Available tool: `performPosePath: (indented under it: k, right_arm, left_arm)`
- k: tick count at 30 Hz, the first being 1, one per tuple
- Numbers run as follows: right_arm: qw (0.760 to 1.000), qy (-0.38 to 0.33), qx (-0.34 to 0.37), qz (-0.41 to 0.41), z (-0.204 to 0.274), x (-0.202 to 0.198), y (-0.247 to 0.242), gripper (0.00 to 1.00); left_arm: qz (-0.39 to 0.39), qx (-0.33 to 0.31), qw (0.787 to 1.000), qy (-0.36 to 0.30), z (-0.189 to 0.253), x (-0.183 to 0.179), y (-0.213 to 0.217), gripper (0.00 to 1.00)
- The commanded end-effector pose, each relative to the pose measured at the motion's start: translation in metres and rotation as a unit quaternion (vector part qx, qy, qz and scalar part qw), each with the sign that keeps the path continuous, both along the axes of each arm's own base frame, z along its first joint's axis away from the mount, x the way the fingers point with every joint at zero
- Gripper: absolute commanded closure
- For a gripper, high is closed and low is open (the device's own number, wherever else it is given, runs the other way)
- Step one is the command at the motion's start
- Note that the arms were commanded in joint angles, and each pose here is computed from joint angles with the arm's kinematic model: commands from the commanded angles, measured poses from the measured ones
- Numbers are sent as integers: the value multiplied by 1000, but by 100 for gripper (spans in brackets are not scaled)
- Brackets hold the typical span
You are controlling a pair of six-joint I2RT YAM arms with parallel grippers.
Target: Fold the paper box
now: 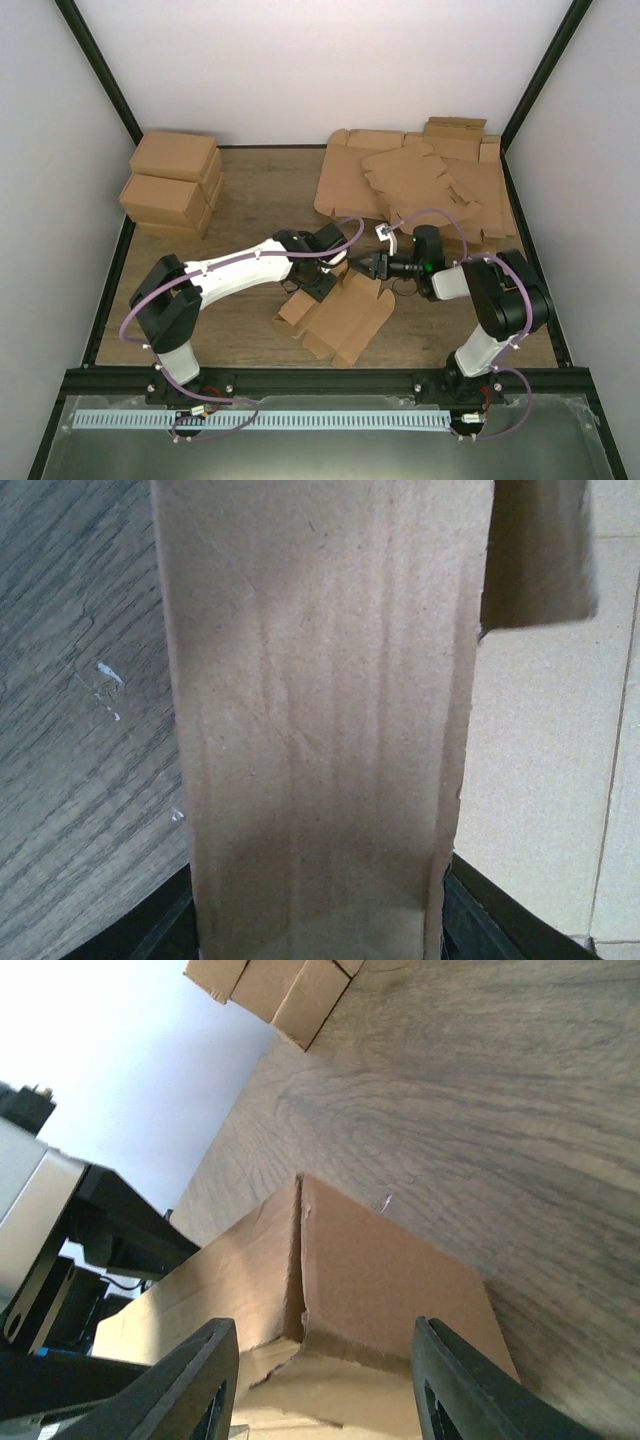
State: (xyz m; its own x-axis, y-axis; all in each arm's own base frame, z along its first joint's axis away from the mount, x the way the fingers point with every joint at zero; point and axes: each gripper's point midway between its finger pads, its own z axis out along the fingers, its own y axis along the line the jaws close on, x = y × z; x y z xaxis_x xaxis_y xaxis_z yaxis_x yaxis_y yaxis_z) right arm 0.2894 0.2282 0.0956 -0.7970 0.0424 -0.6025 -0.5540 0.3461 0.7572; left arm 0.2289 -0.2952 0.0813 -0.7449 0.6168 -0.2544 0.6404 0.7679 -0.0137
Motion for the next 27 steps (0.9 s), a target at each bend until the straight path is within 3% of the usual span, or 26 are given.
performPosePath:
  k: [1,9,18,27]
  right_arm:
    - [998,-54,26,21,18,-10,0,48]
    - [995,-78,41,49,21,-21,4,44]
    - [996,-80,8,34,2,-17,5,60]
    - [994,-98,-32,33,-11,-14,15,60]
  left_arm:
    - [-6,-27,1000,-8,11,2,-9,48]
    - [-18,-38,999,3,13,-1,-16,48]
    - [-29,-47,998,28,12,-7,-16,48]
    - [-38,-61,996,49,14,-8,-16,48]
